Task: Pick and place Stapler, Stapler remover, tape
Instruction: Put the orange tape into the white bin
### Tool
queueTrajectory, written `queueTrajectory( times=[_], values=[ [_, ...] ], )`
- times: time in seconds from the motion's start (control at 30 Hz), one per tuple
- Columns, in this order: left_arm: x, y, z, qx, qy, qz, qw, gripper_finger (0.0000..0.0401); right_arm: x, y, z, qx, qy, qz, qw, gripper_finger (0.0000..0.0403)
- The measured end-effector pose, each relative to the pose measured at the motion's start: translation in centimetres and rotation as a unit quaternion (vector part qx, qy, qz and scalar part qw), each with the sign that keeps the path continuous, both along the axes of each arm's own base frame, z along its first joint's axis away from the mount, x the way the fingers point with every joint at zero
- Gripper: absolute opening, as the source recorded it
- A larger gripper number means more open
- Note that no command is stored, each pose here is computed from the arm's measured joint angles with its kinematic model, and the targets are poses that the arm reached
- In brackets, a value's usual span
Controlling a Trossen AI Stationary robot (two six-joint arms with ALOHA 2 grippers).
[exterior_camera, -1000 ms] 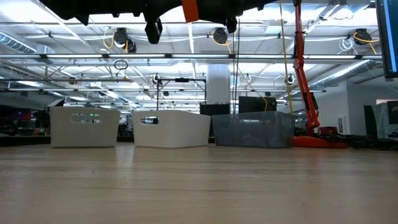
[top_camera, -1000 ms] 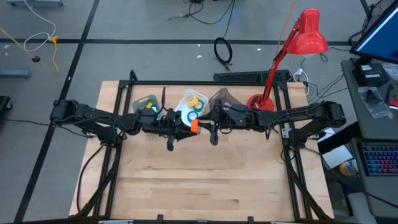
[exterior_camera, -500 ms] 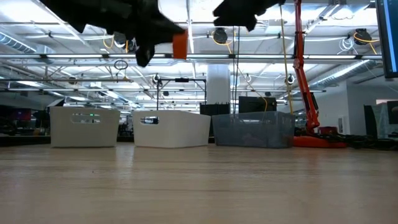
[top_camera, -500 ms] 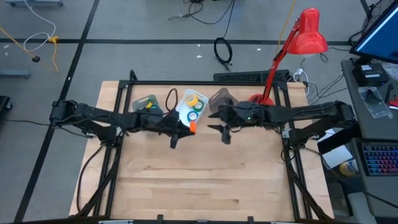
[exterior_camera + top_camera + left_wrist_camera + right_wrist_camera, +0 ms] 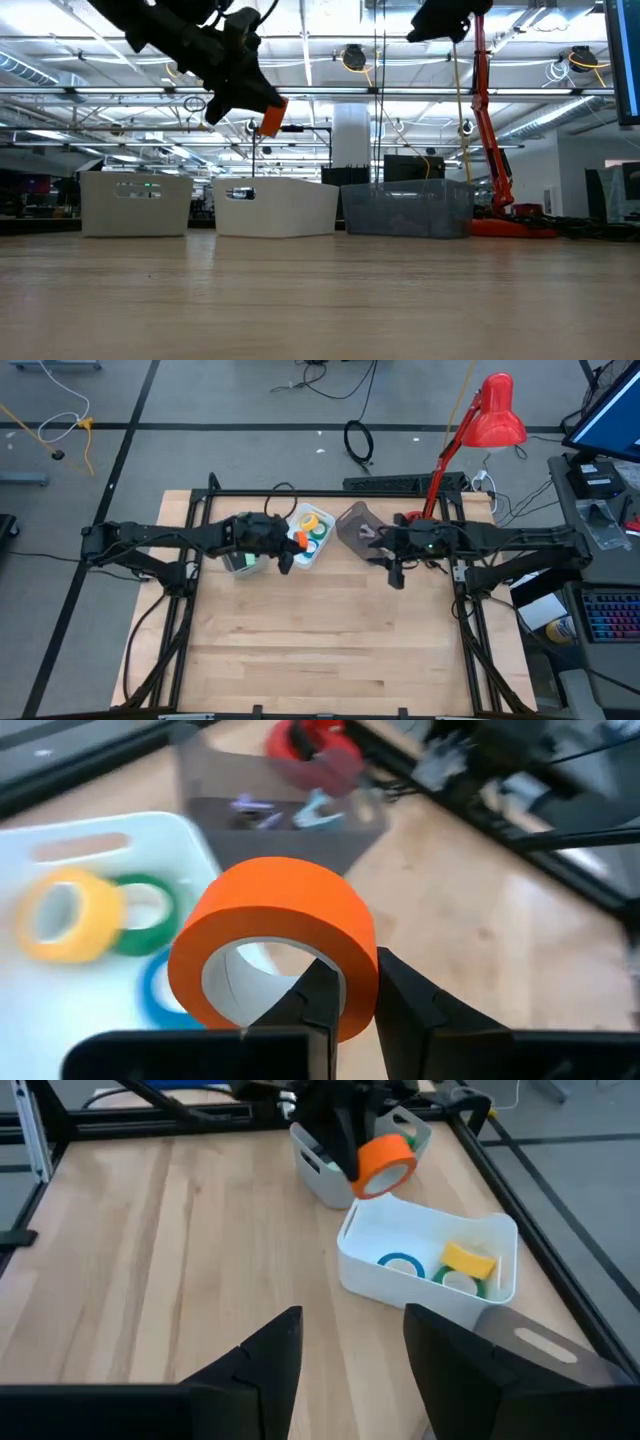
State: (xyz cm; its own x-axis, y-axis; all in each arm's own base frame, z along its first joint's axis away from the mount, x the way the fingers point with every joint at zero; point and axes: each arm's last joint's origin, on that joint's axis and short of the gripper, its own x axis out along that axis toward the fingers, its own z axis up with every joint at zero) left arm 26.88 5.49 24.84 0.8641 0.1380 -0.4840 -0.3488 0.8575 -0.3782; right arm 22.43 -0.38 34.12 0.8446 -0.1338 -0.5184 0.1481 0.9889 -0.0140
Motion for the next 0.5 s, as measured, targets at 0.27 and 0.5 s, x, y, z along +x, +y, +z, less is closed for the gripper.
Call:
queueTrajectory(
  times=[0.27,0.5],
  values=[
    [-0.7,2.6,1.8,0.016,0.063,0.045,0.997,0.0038,-2.8,-0.2,-0.2,-0.010,-0.041,-0.036,0.998,0.0173],
    [-0.7,3.9,1.6,0.012,0.073,0.058,0.996,0.0039,-5.3,-0.4,-2.5,0.013,-0.125,-0.076,0.989,0.0169]
  ],
)
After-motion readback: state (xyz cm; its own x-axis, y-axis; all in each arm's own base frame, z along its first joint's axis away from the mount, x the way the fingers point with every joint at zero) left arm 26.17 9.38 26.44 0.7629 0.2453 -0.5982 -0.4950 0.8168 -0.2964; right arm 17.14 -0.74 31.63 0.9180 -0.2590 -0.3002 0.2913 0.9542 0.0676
